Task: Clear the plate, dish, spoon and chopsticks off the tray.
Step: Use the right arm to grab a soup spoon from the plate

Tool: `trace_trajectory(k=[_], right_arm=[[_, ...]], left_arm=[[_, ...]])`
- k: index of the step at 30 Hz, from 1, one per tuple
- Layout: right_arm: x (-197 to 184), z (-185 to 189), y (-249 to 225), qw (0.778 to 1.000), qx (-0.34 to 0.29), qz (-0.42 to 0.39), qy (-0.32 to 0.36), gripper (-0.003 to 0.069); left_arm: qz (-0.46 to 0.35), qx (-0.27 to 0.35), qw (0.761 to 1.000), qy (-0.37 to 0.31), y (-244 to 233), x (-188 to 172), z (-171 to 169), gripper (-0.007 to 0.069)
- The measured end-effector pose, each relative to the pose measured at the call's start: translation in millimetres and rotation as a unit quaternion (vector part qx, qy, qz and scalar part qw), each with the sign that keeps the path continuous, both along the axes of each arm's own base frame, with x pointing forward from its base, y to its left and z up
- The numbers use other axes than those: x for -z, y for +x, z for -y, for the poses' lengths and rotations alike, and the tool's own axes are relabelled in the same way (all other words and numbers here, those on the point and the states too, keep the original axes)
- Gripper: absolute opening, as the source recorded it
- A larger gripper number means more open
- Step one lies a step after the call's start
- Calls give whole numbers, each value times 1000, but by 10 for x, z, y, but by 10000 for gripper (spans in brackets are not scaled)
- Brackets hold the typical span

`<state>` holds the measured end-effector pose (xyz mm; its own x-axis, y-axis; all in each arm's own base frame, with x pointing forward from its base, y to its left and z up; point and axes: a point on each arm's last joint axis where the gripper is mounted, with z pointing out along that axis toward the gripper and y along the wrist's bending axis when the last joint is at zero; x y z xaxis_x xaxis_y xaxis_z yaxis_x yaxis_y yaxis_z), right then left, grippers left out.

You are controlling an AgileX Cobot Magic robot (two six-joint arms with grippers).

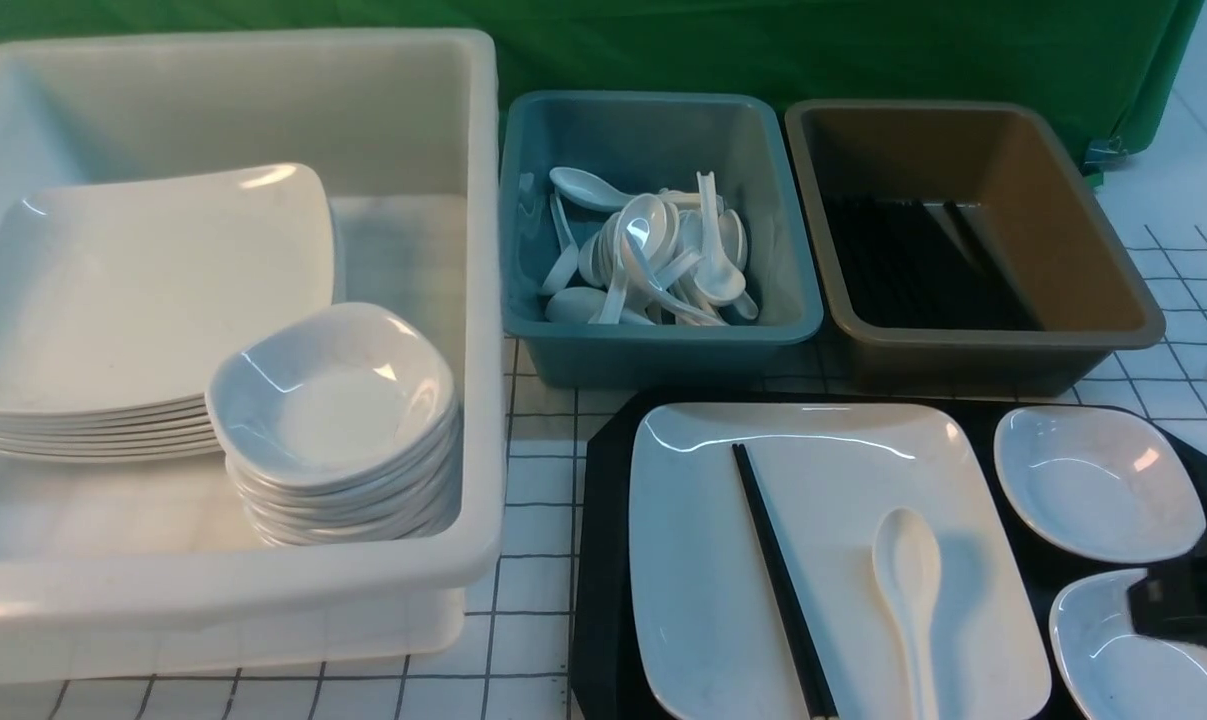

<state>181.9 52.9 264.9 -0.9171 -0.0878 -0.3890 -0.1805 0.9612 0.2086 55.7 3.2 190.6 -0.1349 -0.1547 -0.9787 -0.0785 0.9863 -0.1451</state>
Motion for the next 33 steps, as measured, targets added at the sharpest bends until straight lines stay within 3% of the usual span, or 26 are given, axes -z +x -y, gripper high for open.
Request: trace_trajectory(k=[1,2,4,8,11,16,27,31,33], right_arm=[[21,-3,16,1000,-3,-6,-2,205],[171,-44,154,999,-15,-50,-14,277],[283,-105,259,996,-30,-82,-23,335],[388,-358,454,990,-82,-104,-39,407],[472,-557,558,987,-98,-115,-58,422],[691,-834,681,981,-91,-131,-111,428],[1028,-1025,764,978,-81,-145,-125,426],[1034,-1038,783,980,-82,-137,-122,372],[1034,-1035,785,979,-83,-136,-125,300]], left_arm=[[0,0,1000,0,0,0,0,5],[0,0,1000,0,0,0,0,5],[0,0,1000,0,0,0,0,5],[-1,0,1000,0,0,1,0,5],[-1,0,1000,0,0,1,0,5],[-1,0,1000,0,0,2,0,5],[-1,0,1000,0,0,2,0,5],[-1,0,1000,0,0,2,0,5],[-1,0,1000,0,0,2,0,5]])
